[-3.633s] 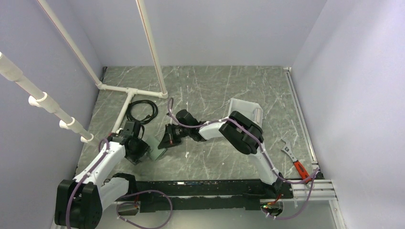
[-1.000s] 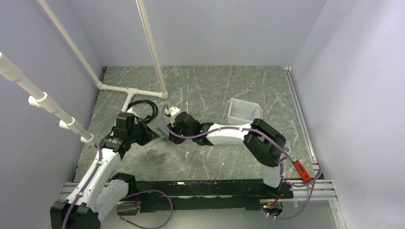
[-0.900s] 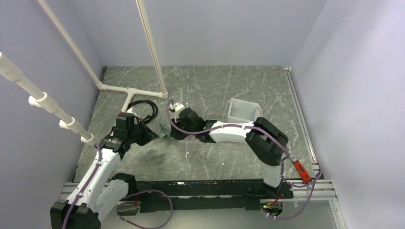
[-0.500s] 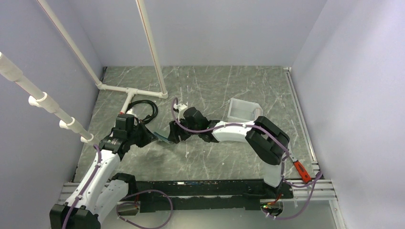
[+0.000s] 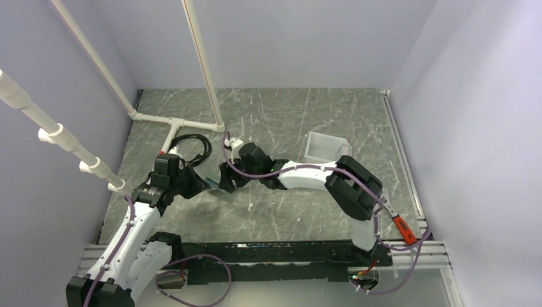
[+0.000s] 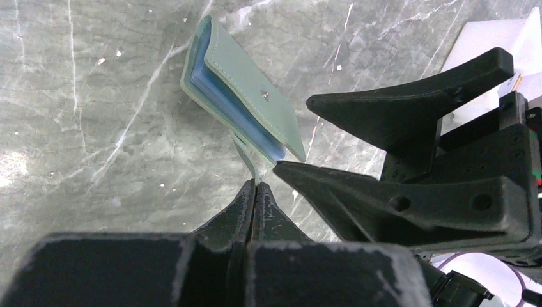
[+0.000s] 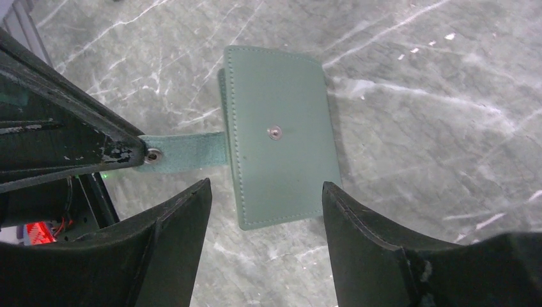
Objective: Put the credit cards into the card holder
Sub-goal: Open the card holder at the center of the board.
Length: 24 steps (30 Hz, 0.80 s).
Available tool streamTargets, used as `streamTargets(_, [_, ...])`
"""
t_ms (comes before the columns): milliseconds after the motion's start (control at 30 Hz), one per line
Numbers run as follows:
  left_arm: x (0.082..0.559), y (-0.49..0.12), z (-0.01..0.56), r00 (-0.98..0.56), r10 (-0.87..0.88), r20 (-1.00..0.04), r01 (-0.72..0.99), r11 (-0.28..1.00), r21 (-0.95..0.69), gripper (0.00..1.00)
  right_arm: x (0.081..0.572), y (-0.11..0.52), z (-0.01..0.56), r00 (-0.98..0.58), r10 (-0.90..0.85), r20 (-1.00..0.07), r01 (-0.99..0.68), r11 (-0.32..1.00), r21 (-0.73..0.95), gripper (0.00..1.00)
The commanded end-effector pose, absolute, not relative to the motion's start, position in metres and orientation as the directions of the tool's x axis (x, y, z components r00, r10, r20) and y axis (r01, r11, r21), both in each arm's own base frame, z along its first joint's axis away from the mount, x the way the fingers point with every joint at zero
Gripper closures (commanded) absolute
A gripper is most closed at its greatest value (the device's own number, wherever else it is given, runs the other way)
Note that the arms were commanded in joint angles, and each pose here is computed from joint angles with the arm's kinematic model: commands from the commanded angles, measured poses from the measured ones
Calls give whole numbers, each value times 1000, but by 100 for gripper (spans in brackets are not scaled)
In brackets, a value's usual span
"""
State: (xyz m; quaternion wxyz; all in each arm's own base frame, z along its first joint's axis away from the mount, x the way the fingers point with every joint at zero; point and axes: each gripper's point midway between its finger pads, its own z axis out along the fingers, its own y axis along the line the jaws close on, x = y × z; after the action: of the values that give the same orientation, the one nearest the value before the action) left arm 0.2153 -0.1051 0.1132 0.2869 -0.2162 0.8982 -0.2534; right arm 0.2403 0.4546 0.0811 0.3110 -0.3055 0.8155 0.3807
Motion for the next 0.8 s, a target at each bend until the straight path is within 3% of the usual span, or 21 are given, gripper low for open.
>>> streamTargets(0, [221, -104, 127, -721, -526, -451, -206, 784, -586, 100, 244, 474, 93, -546, -285, -788, -784, 504, 362, 34])
streamTargets(133, [221, -105, 127, -722, -529, -446, -205, 779, -592, 100, 244, 477, 88, -535, -303, -788, -787, 518, 336, 36])
streamTargets(400, [220, -107, 123, -727, -528, -438, -204, 776, -597, 100, 247, 477, 83, -548, -294, -783, -772, 538, 338, 59])
streamTargets(633, [219, -105, 124, -725, -525, -446, -202, 781, -590, 100, 250, 474, 83, -568, -270, -778, -751, 556, 356, 59])
streamTargets(767, [217, -102, 125, -721, -528, -449, -212, 785, -583, 100, 255, 469, 78, -566, -278, -776, -739, 589, 328, 67])
